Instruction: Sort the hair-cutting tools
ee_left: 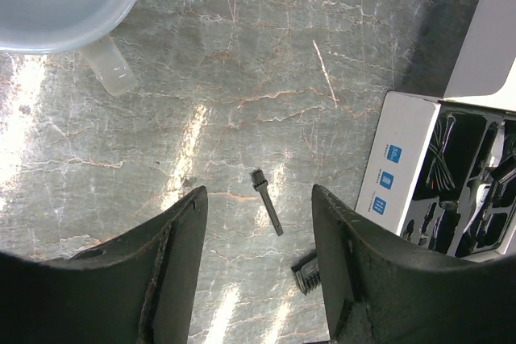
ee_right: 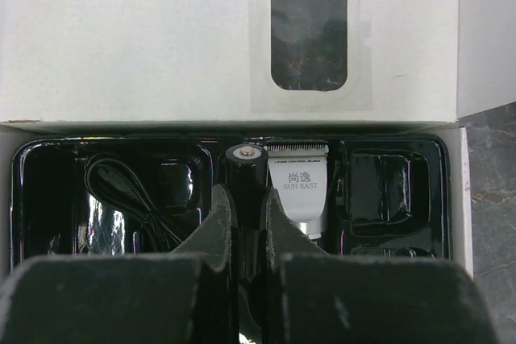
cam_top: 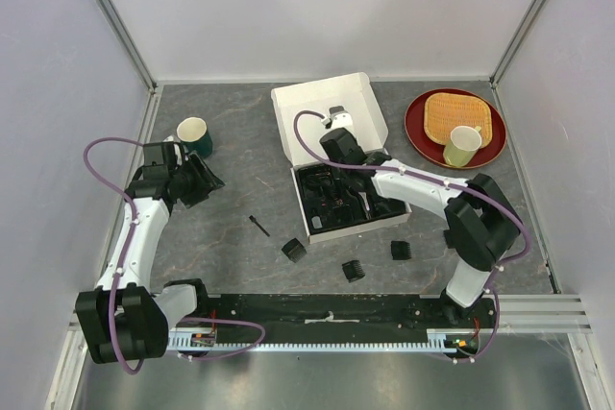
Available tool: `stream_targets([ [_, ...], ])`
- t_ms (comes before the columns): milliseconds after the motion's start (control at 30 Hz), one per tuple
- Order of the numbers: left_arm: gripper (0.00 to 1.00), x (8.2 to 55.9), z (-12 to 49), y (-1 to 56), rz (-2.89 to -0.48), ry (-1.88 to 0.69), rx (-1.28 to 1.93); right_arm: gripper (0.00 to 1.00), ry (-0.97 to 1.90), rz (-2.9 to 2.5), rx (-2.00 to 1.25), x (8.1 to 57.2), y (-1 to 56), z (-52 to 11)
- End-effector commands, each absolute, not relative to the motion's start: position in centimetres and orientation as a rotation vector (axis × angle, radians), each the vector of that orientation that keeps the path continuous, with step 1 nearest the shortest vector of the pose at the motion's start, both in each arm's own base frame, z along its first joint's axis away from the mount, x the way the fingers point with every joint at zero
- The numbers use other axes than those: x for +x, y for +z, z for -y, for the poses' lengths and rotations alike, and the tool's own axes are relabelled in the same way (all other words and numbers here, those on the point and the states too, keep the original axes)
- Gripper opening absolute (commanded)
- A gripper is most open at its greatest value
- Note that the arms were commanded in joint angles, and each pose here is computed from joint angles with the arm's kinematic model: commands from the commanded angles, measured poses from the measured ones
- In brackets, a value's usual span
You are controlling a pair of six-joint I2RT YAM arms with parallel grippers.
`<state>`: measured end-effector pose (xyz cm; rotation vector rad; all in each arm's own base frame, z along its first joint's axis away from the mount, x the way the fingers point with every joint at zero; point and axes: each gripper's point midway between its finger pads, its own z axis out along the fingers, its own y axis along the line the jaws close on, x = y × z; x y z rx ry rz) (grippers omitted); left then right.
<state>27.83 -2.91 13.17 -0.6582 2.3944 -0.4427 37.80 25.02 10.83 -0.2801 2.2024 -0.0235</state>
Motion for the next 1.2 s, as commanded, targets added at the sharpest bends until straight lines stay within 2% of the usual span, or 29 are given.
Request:
stream_targets([
  [0, 0.61, 28.3, 3.0, 13.2, -2.384, -0.459, -0.614, 0.00, 0.026, -2.178, -0.251, 38.5, 10.5, -25.8],
  [533, 0.61, 28.3, 3.1, 13.1, -2.387, -0.463, -0.614, 0.01, 0.029, -2.234, -0.246, 37.5, 8.2, -25.4],
  [633, 0.61, 28.3, 3.1, 13.2, -2.386, -0.467, -0.612, 0.04, 0.027, -2.247, -0.249, 37.3, 7.8, -25.4],
  [767, 0.61, 28.3, 3.1, 13.2, -2.386, -0.469, -0.613, 0.14, 0.034, -2.267, -0.232, 37.0, 7.5, -25.2],
  [1000, 0.61, 28.2, 3.2, 13.1, -2.389, -0.470, -0.612, 0.17, 0.046, -2.285, -0.226, 36.6, 7.1, -25.2],
  [1167, 0.61, 28.2, 3.2, 13.2, -2.386, -0.473, -0.612, 0.26, 0.059, -2.282, -0.208, 36.5, 7.4, -25.2],
])
